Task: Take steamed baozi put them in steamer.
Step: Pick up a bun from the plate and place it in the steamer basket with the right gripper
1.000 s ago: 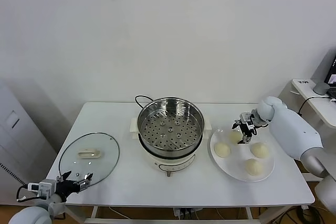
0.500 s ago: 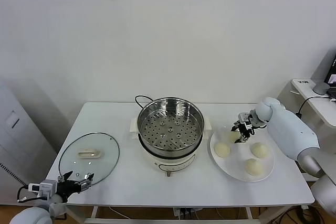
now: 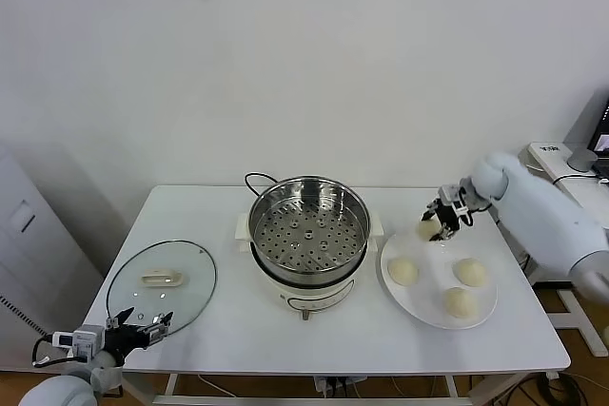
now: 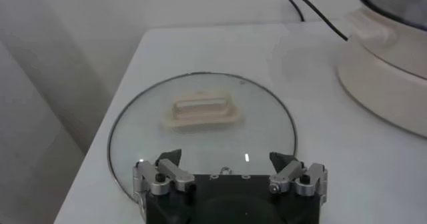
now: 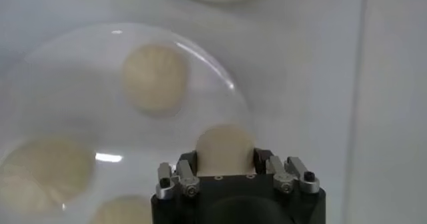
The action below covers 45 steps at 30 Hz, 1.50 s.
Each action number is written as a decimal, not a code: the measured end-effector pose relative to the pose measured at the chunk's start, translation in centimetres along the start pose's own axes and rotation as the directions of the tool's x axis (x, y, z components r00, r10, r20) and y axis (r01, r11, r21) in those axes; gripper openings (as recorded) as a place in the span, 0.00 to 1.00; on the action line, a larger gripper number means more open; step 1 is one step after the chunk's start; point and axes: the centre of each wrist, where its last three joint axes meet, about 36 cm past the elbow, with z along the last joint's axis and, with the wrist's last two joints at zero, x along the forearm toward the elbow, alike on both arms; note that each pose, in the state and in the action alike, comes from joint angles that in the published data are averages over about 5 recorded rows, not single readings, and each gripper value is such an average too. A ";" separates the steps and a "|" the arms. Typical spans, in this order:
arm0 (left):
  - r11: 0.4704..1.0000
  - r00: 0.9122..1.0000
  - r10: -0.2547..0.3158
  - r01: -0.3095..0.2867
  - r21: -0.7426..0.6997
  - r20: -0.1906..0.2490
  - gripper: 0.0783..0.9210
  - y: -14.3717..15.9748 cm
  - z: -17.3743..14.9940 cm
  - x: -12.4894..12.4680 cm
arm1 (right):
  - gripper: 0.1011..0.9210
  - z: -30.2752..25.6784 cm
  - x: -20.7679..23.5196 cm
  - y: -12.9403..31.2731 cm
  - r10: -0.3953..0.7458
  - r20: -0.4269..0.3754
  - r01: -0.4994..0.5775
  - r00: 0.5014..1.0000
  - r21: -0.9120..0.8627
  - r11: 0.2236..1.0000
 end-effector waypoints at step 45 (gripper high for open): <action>1.000 1.000 0.003 -0.003 -0.025 -0.009 0.88 0.1 0.0 0.1 | 0.53 -26.9 -3.6 -11.6 -0.060 0.038 -0.011 0.997 0.918 0.397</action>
